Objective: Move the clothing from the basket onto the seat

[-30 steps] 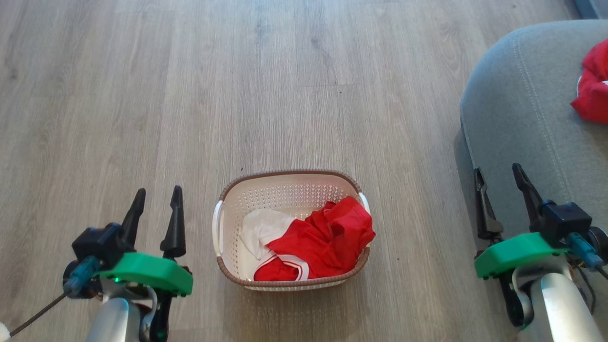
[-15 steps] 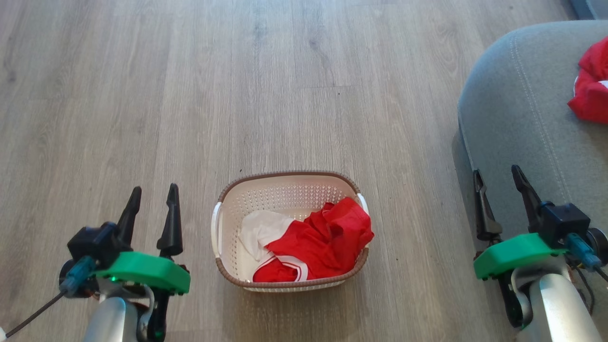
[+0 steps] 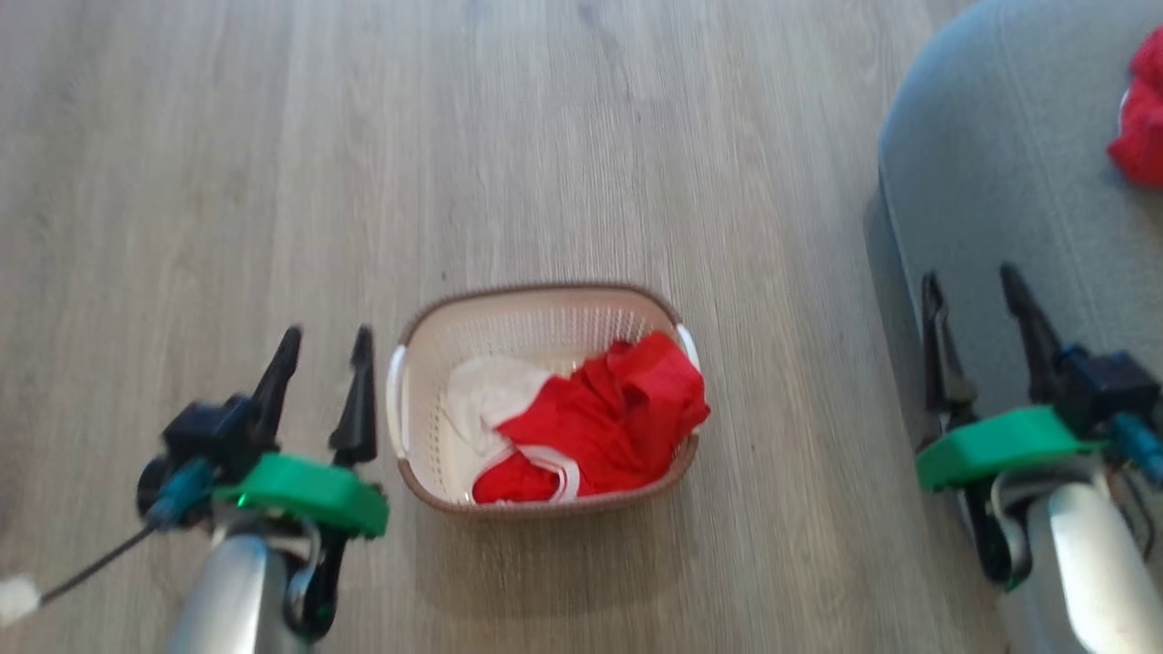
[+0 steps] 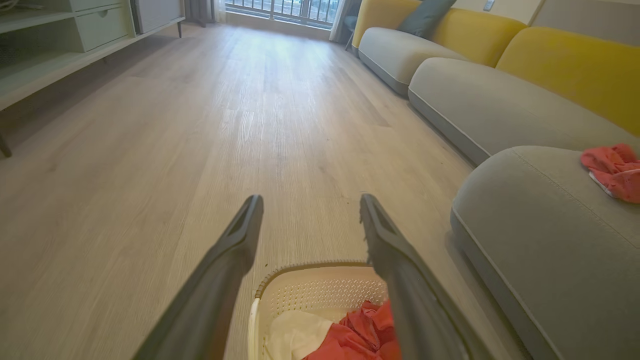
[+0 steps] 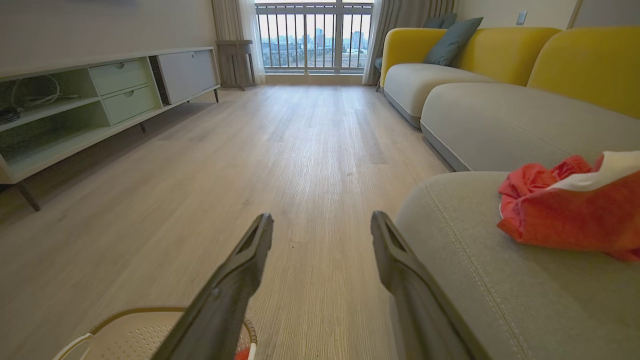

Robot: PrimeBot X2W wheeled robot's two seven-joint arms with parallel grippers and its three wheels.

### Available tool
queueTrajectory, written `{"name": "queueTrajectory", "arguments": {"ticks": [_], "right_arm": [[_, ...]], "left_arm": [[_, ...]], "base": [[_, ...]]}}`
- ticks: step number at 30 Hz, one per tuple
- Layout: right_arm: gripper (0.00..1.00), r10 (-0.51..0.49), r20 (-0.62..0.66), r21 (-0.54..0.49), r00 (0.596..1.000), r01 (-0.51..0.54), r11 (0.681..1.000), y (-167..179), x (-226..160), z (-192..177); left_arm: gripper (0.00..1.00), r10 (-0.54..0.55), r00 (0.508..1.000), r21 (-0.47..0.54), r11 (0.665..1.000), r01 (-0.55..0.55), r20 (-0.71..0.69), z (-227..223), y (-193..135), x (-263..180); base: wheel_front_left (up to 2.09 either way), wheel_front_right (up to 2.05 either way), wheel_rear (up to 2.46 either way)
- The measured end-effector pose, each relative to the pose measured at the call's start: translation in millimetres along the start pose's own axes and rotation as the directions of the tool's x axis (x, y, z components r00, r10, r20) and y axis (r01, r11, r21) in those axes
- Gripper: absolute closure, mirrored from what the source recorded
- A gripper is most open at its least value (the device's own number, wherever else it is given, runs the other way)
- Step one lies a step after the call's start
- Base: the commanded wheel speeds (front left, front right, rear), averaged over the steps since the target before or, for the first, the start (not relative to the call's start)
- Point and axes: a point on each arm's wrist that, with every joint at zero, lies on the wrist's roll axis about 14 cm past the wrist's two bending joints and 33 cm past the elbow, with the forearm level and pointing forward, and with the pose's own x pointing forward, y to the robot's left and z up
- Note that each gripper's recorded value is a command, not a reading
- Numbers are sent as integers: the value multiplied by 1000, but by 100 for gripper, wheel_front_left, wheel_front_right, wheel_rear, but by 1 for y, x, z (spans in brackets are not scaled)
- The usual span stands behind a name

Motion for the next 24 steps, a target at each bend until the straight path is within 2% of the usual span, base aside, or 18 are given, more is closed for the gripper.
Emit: {"name": "queueTrajectory", "arguments": {"ticks": [6,11,18,19,24], "right_arm": [[0,-11,64,-6,998,11,1000,-6,42,11],[0,-15,85,-15,996,16,1000,-10,79,2],[0,-35,74,-24,997,37,999,-23,115,-28],[0,-35,74,-24,997,37,999,-23,115,-28],[0,-50,28,-48,998,51,998,-34,125,-59]], "left_arm": [[0,-140,987,34,989,143,-79,-34,-36,51],[0,-243,943,32,966,257,-227,-97,-62,87],[0,-360,815,2,914,405,-454,-196,-91,113],[0,-360,815,2,914,405,-454,-196,-91,113],[0,-402,694,-56,884,464,-597,-263,-104,111]], "base": [[0,0,0],[0,0,0],[0,0,0],[0,0,0],[0,0,0]]}}
